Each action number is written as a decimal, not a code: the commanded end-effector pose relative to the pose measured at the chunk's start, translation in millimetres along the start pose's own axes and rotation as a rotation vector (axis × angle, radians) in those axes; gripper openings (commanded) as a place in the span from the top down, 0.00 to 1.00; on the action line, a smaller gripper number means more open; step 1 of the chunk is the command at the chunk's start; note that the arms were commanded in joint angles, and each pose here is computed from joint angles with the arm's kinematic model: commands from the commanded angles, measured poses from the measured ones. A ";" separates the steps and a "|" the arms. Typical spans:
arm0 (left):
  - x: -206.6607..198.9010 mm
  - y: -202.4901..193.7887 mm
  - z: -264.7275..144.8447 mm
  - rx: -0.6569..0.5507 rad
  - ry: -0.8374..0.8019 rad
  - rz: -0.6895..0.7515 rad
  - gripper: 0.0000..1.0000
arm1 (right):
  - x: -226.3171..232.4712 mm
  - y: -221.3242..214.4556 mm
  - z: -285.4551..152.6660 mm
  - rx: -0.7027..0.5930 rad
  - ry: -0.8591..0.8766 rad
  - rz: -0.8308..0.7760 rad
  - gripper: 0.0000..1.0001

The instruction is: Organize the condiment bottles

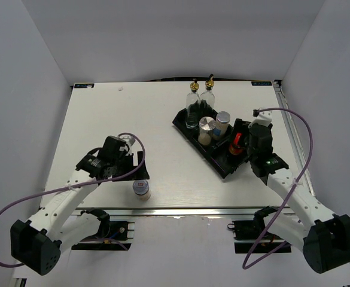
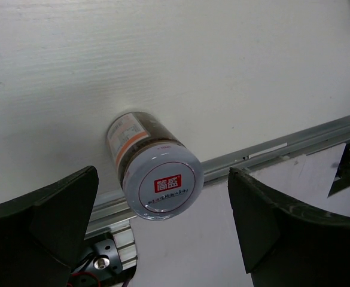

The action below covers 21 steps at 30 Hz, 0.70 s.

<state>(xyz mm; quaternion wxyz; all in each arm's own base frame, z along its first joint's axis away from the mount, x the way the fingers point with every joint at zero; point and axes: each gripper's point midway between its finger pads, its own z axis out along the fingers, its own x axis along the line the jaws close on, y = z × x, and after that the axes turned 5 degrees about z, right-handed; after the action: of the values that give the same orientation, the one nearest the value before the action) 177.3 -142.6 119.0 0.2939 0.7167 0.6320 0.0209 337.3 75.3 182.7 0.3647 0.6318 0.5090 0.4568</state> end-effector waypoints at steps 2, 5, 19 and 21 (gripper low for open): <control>-16.0 -8.4 8.9 0.022 -0.061 0.012 0.02 | -3.8 46.4 -17.4 -0.124 -0.033 0.030 0.10; -20.9 -5.1 14.5 0.016 -0.032 0.045 0.02 | -7.5 59.3 -26.9 -0.162 -0.049 0.054 0.11; -15.0 -20.0 24.0 0.126 0.153 0.151 0.26 | -19.2 64.9 -39.1 -0.188 -0.094 0.071 0.11; -24.7 -22.9 22.4 0.140 0.135 0.172 0.31 | -19.5 65.8 -40.5 -0.188 -0.095 0.076 0.11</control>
<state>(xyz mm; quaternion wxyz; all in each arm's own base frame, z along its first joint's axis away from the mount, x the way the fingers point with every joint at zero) 158.2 -160.6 82.2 0.1791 0.7804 0.5972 0.0470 318.3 47.0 230.5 0.4155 0.6365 0.4490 0.4696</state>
